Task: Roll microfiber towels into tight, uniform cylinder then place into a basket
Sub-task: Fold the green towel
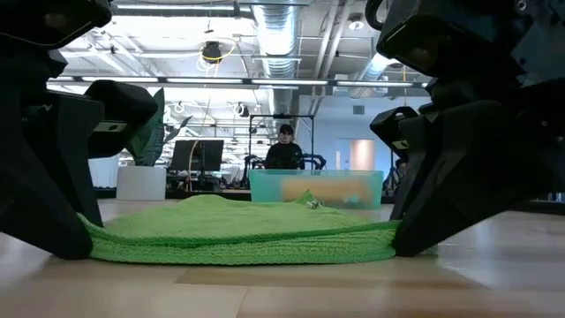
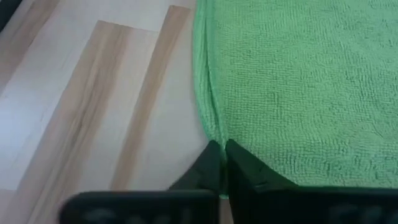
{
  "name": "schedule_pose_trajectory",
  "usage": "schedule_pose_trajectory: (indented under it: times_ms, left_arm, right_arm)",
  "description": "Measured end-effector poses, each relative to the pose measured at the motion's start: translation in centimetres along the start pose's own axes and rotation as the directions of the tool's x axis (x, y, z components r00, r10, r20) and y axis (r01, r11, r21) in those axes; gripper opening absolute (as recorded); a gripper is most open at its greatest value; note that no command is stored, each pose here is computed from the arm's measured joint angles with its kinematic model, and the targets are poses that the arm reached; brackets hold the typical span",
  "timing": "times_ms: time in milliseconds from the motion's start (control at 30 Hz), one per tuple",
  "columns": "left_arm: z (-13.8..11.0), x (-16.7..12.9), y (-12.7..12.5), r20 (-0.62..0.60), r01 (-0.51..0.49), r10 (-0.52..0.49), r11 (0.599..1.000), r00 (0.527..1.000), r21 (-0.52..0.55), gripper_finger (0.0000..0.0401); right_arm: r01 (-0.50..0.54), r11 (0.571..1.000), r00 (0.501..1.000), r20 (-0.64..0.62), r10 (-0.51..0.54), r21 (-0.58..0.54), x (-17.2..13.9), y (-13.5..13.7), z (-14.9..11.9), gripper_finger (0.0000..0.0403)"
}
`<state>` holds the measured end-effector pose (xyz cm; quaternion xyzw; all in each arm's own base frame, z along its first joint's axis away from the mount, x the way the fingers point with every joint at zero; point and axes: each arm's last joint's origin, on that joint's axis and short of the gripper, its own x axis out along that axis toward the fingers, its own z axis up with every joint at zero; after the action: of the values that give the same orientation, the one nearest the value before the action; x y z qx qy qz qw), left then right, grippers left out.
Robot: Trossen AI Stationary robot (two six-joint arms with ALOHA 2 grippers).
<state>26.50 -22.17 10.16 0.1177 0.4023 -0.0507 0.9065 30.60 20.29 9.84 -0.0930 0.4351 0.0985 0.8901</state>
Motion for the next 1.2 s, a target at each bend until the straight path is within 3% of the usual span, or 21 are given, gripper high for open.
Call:
schedule_pose_trajectory:
  times_ms: [67, 233, 467, 600, 967, 1100, 1200]
  left_arm:
    - [0.2, -0.2, 0.0, 0.008, 0.004, -0.004, 1.000, 1.000, -0.004, 0.0012]
    - [0.6, -1.3, 0.2, 0.025, -0.005, 0.005, 1.000, 1.000, -0.004, 0.0003]
    - [3.3, -3.5, -1.3, 0.007, 0.014, -0.014, 0.999, 1.000, 0.037, 0.0002]
    - [5.0, -5.2, -2.3, -0.009, -0.024, 0.024, 0.998, 1.000, 0.065, 0.0001]
    - [7.3, -8.3, -3.2, 0.008, -0.151, 0.151, 0.983, 0.988, 0.101, 0.0001]
    - [6.9, -8.1, -2.3, -0.021, -0.241, 0.246, 0.961, 0.969, 0.132, 0.0000]
    - [6.6, -7.5, -1.0, -0.068, -0.307, 0.313, 0.948, 0.947, 0.089, 0.0000]
  right_arm:
    - [-0.003, 1.000, 1.000, 0.005, 0.003, -0.005, -0.3, 0.3, 0.2, 0.0012]
    - [-0.025, 0.999, 1.000, 0.007, 0.026, -0.023, -1.3, 1.1, 0.9, 0.0024]
    - [-0.064, 0.997, 0.998, 0.019, 0.065, -0.051, -3.2, 3.3, 3.4, 0.0011]
    - [-0.058, 0.998, 0.998, 0.010, 0.058, -0.030, -4.3, 4.3, 4.5, 0.0015]
    - [0.087, 0.992, 0.996, 0.000, -0.087, -0.092, -7.9, 6.2, 7.3, 0.0013]
    - [0.179, 0.973, 0.983, -0.018, -0.183, -0.145, -8.0, 5.1, 7.7, 0.0006]
    - [0.231, 0.966, 0.968, -0.072, -0.241, -0.120, -7.5, 3.1, 7.7, 0.0008]
